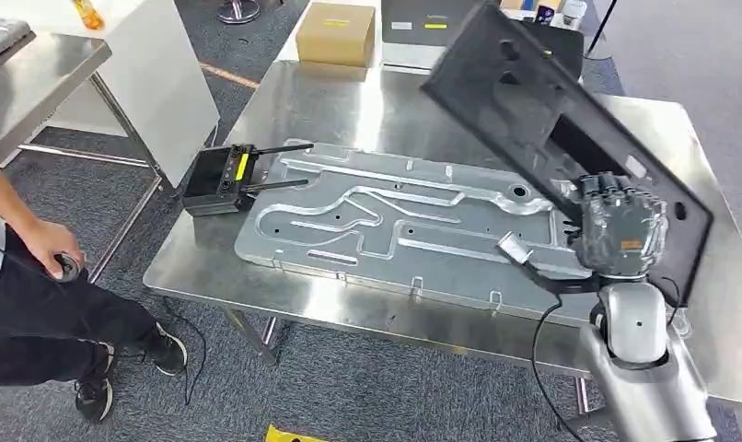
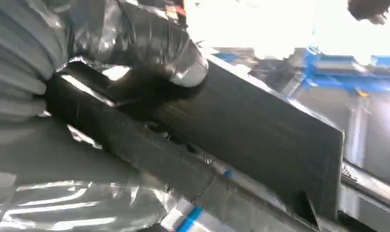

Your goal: Take the parts from the cabinet and place them on the table.

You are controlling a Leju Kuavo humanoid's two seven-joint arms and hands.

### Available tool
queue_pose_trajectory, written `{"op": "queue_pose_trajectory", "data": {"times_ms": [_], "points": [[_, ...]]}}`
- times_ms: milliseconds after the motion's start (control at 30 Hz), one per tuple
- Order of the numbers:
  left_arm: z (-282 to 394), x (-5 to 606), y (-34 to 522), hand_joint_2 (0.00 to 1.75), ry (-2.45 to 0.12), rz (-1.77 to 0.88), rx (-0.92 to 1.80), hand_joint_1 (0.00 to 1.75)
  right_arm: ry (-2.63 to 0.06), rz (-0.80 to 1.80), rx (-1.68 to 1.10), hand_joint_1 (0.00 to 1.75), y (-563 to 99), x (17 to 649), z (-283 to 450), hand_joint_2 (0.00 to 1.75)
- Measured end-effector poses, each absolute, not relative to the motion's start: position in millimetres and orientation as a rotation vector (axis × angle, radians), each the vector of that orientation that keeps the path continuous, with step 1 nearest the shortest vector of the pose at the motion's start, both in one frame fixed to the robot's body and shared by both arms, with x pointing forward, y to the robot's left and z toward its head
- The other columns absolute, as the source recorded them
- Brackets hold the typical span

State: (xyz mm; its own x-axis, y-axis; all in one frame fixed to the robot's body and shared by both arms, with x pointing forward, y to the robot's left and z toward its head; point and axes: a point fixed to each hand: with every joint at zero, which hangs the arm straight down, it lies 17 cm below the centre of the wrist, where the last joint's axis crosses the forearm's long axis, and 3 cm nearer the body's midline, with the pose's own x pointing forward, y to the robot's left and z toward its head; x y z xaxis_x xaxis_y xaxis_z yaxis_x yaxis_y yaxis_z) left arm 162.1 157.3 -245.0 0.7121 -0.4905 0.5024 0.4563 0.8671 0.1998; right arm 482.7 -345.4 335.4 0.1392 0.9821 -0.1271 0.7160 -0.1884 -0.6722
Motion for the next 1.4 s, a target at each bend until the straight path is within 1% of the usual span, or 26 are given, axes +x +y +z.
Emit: {"op": "queue_pose_trajectory", "data": {"times_ms": [200,367,500,833,933,967,1000,1033,1067,1200,1233,1400], "points": [[-244.9,162.2,155.5,0.00,-0.571,-0.534,0.062,0.00,-1.394,0.790,-2.021,1.75,-383.6,510.5,316.2,1.75],[-244.1,163.6,152.3,0.00,-0.573,-0.549,0.060,0.00,-1.296,0.874,-2.031,1.75,-375.3,526.4,286.6,1.75],[-244.0,163.6,151.4,0.00,-0.570,-0.550,0.062,0.00,-1.290,0.983,-2.022,1.75,-356.4,531.6,264.2,1.75],[-244.0,163.8,151.4,0.00,-0.570,-0.551,0.062,0.00,-1.254,1.048,-2.026,1.75,-352.5,536.3,248.8,1.75],[-243.3,165.6,150.7,0.00,-0.574,-0.556,0.062,0.00,-1.244,1.109,-2.013,1.75,-337.3,538.4,231.8,1.75],[-243.1,166.2,150.3,0.00,-0.575,-0.559,0.060,0.00,-1.246,1.135,-2.002,1.54,-329.9,539.0,224.3,1.75],[-242.8,167.0,150.0,0.00,-0.577,-0.561,0.060,0.00,-1.246,1.157,-1.992,1.03,-324.4,538.7,217.4,1.75],[-242.4,167.9,149.3,0.00,-0.579,-0.564,0.059,0.00,-1.246,1.187,-1.976,0.12,-316.2,537.6,207.7,1.75],[-242.4,168.2,149.5,0.00,-0.579,-0.565,0.060,0.00,-1.247,1.197,-1.964,0.00,-311.0,537.2,202.8,1.75],[-242.4,168.1,149.1,0.00,-0.579,-0.567,0.058,0.00,-1.264,1.225,-1.936,0.00,-294.8,536.3,190.1,1.75],[-242.5,167.6,149.1,0.00,-0.578,-0.567,0.058,0.00,-1.263,1.233,-1.932,0.00,-292.9,536.1,187.8,0.00],[-243.3,165.1,149.5,0.00,-0.574,-0.566,0.059,0.00,-1.258,1.265,-1.917,0.00,-287.0,535.6,179.9,0.00]]}}
